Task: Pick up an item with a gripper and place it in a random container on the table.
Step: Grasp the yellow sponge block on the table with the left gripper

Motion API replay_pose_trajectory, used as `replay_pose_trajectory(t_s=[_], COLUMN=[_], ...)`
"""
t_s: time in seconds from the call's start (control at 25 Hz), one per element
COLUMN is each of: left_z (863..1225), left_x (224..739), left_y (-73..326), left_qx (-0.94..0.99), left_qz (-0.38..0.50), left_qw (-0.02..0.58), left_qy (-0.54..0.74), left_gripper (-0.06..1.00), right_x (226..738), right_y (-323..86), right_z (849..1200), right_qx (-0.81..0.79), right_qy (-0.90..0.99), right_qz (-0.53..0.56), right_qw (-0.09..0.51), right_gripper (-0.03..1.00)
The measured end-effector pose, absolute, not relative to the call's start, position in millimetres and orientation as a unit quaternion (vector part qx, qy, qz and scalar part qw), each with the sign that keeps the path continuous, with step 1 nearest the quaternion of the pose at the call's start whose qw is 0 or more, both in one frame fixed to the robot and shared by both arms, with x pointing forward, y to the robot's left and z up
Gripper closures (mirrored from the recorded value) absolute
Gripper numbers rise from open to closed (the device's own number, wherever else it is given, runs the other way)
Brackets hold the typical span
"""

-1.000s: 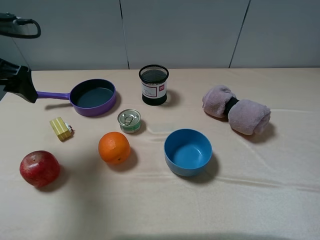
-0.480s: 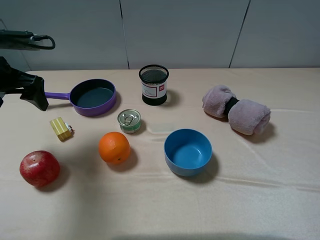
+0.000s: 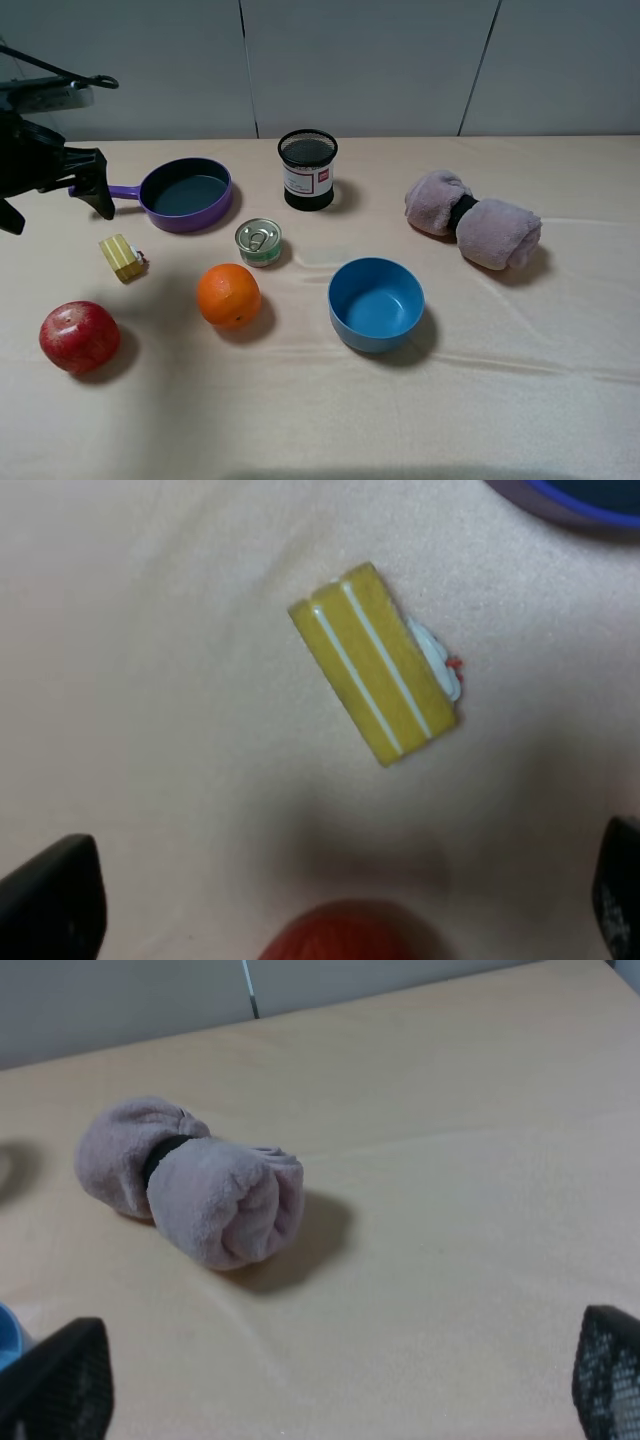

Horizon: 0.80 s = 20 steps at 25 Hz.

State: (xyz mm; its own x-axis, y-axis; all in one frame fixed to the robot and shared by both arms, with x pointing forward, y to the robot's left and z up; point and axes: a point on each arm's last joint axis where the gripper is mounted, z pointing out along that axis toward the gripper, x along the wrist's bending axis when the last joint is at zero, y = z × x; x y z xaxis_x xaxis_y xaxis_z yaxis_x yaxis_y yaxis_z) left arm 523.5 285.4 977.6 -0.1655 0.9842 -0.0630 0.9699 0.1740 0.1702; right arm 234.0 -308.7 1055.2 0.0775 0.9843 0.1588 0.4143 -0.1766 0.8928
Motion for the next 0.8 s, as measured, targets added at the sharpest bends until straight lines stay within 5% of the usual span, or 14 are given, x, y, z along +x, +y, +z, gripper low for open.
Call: replay_pose_trajectory(t_s=[0.8], left_z=[899], left_x=[551], left_y=[269], left_qx=[0.635], left_qz=[0.012], left_qw=[0.058], left_qy=[0.770], left_gripper=[-0.04], right_x=[234], right_y=[-309], right_z=[1055], right_qx=[0.647], right_qy=[0.540], right_qz=[0.412], right_qw=[0.346], right_gripper=[0.27])
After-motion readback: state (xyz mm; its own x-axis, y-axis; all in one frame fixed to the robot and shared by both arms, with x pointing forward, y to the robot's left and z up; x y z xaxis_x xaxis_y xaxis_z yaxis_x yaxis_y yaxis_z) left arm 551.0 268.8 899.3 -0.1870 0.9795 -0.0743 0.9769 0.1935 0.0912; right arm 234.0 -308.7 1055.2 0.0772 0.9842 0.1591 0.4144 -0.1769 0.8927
